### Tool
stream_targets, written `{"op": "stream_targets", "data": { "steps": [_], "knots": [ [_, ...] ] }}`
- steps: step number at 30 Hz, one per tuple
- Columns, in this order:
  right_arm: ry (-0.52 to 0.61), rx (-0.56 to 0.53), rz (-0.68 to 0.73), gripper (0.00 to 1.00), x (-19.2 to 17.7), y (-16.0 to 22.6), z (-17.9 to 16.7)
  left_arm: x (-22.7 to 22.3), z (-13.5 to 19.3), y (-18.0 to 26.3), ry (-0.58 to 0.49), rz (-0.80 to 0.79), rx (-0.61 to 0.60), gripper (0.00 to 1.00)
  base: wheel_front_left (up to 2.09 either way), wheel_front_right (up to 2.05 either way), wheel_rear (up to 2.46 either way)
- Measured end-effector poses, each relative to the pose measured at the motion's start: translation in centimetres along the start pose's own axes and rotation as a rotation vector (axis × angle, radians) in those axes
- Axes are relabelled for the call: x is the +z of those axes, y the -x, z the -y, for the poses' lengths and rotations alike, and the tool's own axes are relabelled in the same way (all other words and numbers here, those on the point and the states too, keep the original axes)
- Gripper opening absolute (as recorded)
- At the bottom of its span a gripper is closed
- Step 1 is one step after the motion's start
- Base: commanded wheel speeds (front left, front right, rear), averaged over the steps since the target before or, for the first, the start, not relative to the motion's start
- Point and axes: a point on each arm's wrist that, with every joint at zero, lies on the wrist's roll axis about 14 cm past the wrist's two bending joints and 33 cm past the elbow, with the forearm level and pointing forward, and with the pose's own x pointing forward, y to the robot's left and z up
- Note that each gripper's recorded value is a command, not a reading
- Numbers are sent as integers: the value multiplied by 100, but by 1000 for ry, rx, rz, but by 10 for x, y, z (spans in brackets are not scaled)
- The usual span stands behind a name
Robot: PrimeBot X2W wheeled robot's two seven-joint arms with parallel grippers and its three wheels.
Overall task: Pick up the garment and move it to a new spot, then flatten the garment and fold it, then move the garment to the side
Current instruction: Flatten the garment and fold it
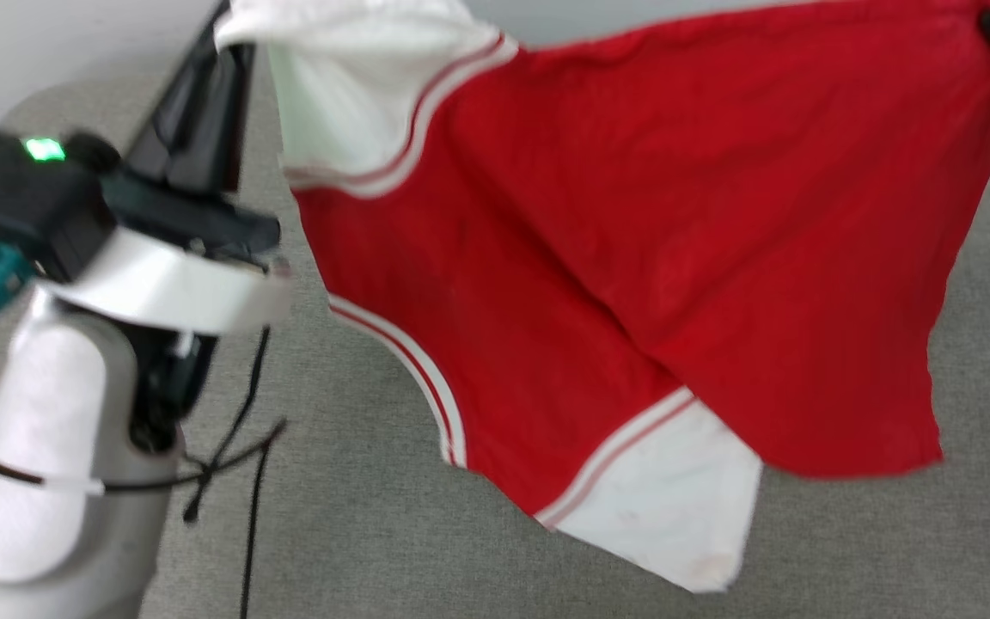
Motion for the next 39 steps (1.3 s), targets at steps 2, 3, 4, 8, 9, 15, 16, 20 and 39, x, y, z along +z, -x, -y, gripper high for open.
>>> {"op": "stream_targets", "data": {
  "steps": [2,3,4,8,9,15,16,20,39],
  "knots": [
    [11,-13,37,0,11,-5,3,10,0,-19,-32,28,-32,0,0,0,0],
    [18,-21,55,0,17,-9,6,15,0,-29,-41,46,-40,0,0,0,0],
    [25,-29,72,0,23,-13,9,19,0,-39,-47,63,-53,0,0,0,0],
    [48,-64,130,0,47,-32,24,26,-1,-78,-86,97,-98,0,0,0,0],
    [57,-78,145,0,53,-37,30,28,-1,-89,-100,110,-109,0,0,0,0],
    [104,-165,240,0,89,-73,67,31,-1,-149,-178,159,-156,0,0,0,0],
    [116,-177,249,0,92,-79,71,29,-2,-158,-183,162,-158,0,0,0,0],
    [171,-262,330,0,122,-112,105,24,-26,-218,-232,185,-123,0,0,0,0],
    [130,-196,273,0,58,-185,90,-67,-46,-237,-180,86,-109,0,0,0,0]
  ]
}}
